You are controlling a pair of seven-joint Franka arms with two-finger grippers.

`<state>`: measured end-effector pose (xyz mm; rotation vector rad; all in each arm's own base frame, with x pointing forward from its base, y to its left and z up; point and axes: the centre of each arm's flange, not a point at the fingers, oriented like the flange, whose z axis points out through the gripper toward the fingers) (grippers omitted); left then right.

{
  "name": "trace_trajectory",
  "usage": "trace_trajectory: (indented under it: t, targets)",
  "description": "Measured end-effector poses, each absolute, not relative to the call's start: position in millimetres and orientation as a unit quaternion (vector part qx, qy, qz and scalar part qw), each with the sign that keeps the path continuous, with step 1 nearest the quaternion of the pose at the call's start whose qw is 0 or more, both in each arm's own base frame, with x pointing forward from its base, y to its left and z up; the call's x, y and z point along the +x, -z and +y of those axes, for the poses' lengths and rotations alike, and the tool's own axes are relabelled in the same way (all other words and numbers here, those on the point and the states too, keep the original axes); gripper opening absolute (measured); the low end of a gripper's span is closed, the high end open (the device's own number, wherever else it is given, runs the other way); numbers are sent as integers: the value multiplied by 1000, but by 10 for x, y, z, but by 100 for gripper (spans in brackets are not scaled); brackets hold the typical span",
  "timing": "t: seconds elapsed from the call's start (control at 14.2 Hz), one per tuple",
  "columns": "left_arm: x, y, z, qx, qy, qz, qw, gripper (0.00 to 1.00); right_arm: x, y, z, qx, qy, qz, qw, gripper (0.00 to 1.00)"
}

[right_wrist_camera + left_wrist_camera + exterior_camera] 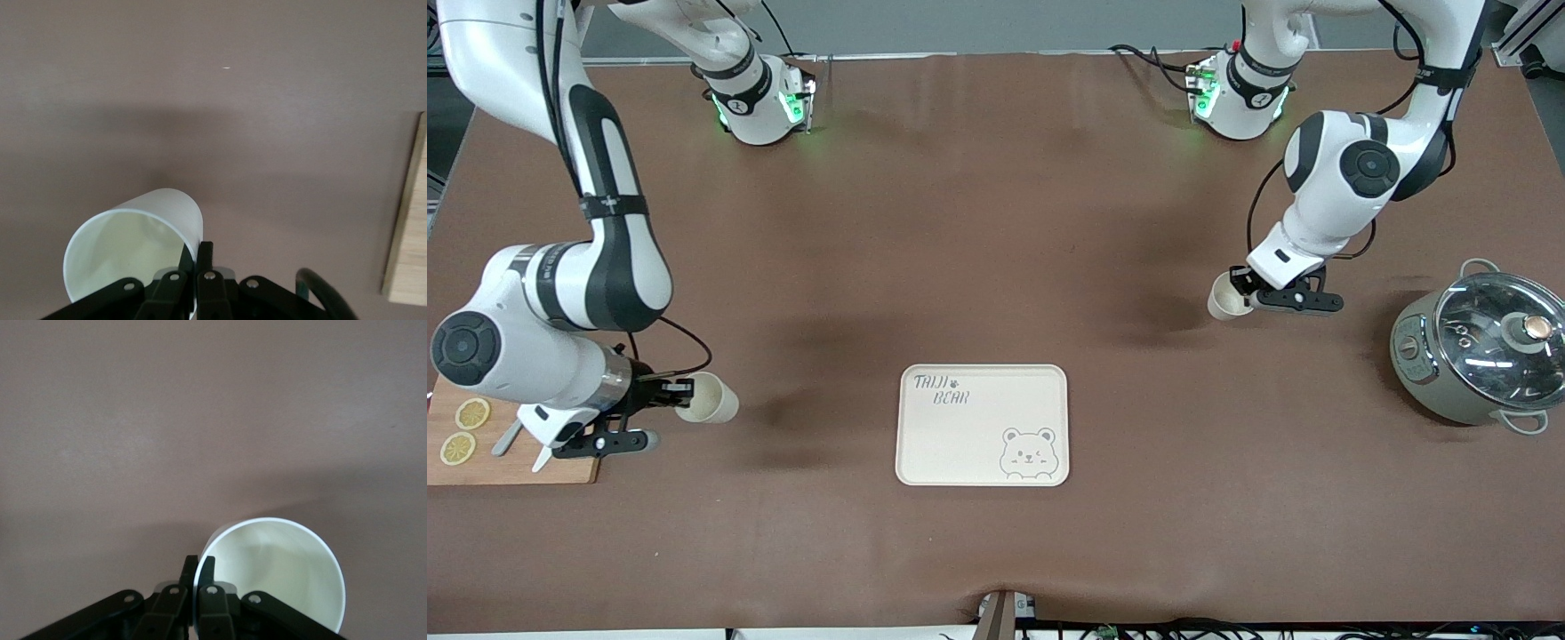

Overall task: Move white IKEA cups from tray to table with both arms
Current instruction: 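Lower both cups upright onto the table and open both grippers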

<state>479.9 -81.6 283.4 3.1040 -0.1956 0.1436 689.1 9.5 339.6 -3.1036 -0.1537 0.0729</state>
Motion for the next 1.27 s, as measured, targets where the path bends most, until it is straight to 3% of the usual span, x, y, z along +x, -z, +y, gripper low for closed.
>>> trace_trajectory:
  t: [0.56,0.77,0.92,1.27]
  targets:
    - [4845,-2211,-560,994,-79,-78,13,4,6912,-2547,-402,-998,-43,-44,17,3]
    - [4851,-2223,-567,992,-85,-88,13,4,6910,-2397,-375,-998,-46,-40,25,3]
    - [4850,-2197,-595,990,-86,-110,12,18,6911,-2358,-371,-998,-46,-38,27,7]
    - [4868,-2151,-547,990,-88,-114,11,69,6938,-2404,-384,-998,-41,-36,28,59]
